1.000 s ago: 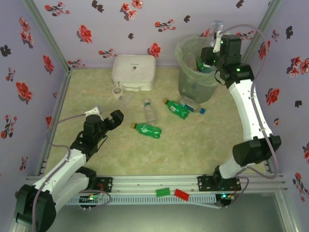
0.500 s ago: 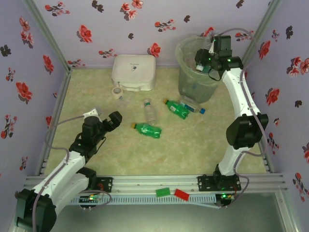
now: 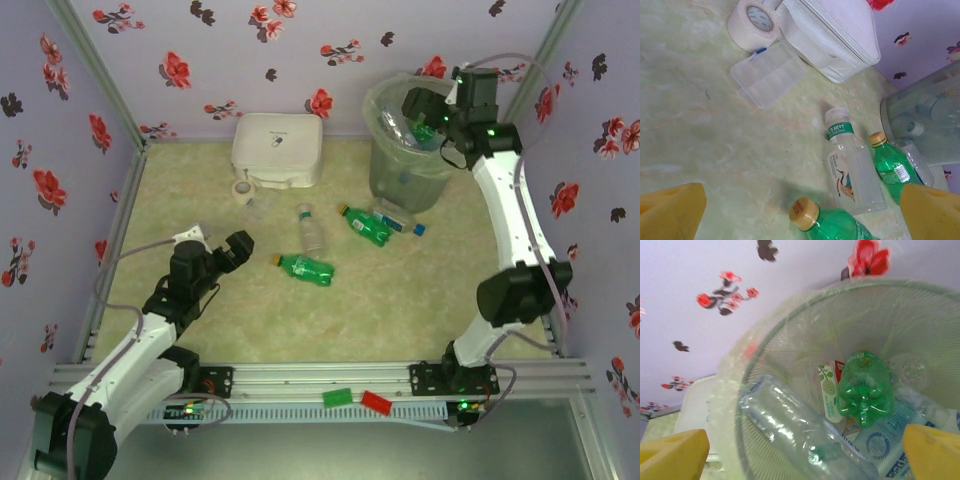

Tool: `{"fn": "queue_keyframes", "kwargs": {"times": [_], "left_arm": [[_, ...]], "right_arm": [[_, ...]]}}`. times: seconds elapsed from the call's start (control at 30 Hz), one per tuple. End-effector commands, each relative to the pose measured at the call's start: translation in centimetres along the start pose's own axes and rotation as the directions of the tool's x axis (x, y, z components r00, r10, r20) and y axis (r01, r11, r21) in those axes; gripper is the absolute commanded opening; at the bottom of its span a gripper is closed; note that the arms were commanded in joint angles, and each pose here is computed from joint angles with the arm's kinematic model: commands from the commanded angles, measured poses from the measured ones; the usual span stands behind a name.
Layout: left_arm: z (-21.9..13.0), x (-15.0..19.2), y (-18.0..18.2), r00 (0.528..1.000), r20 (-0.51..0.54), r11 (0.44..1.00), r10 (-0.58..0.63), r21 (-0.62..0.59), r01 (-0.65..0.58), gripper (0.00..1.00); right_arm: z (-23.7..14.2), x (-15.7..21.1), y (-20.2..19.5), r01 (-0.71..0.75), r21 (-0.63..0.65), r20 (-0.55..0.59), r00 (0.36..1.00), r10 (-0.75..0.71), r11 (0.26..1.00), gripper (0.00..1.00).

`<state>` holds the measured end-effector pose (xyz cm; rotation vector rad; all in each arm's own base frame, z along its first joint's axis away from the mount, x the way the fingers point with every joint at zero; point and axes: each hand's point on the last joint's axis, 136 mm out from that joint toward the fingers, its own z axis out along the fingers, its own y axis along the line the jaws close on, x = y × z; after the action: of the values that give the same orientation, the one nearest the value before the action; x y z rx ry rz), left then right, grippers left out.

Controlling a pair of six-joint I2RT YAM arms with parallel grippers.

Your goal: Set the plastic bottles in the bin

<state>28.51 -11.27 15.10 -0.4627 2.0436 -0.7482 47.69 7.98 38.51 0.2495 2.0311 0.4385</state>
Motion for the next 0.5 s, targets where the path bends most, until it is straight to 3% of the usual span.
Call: {"fn": "queue_keyframes", "kwargs": {"times": [0.0, 0.27, 0.47], "left_arm": [[0.1, 0.1, -1.7, 0.999, -0.021, 0.999, -0.027, 0.039, 0.028, 1.0], [0.3, 2.1, -4.0, 0.998, -0.014, 0.998, -0.058, 0.023, 0.058, 1.0], [0.5, 5.2, -4.0, 0.983, -0.022, 0.983, -0.181, -0.035, 0.18, 1.0]], "right_arm": [[-3.5, -1.4, 1.2, 0.021, -0.025, 0.103, 0.995, -0.018, 0.999, 1.0], [-6.7, 5.1, 4.5, 0.05, -0.126, 0.06, 0.997, -0.043, 0.991, 1.0], [-7.0, 12.4, 5.7, 0.062, -0.166, 0.008, 0.998, -0.061, 0.984, 1.0]]}}
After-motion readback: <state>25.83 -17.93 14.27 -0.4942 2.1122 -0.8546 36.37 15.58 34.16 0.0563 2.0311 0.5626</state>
